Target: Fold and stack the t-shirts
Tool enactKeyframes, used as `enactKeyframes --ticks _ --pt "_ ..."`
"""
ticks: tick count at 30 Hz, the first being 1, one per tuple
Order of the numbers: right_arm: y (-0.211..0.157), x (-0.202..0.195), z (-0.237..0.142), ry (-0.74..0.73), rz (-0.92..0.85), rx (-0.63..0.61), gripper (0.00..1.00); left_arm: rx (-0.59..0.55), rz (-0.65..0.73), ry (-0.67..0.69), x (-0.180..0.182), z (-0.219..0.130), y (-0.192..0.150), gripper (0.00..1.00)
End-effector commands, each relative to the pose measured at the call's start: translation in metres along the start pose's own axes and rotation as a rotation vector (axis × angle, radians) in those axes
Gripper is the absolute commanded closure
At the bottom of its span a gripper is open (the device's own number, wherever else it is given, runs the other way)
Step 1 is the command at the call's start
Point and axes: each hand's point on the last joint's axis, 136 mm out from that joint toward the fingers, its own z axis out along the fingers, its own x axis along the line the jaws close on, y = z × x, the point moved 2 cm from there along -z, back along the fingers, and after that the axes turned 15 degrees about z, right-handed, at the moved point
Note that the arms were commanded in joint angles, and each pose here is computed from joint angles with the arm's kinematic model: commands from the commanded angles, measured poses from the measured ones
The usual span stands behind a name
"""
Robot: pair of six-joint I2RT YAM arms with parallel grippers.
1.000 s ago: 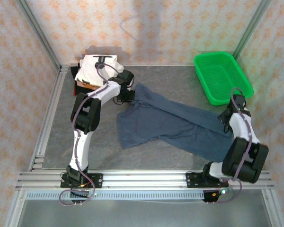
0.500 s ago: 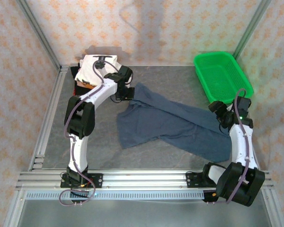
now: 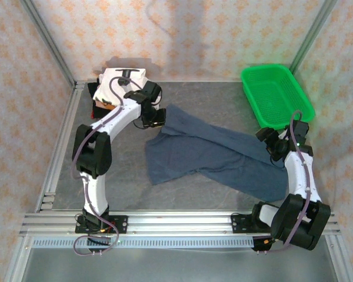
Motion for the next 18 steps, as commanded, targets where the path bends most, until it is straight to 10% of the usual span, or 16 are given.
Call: enactKeyframes --ticks 1,10,18 --pt "-0.007 -0.006 0.005 -0.013 0.006 0.034 0.21 0.001 -0.065 -0.08 -0.016 -0.007 -0.017 1.0" --pt "-0.013 -0.008 0.015 -0.024 0.012 0.061 0.21 0.13 -0.083 0.057 0.02 0.043 -0.055 0.99" --pt "-0.031 -0.003 0.018 -0.04 -0.018 0.105 0.22 -0.071 -0.065 0.026 0.006 0.004 0.003 0.37"
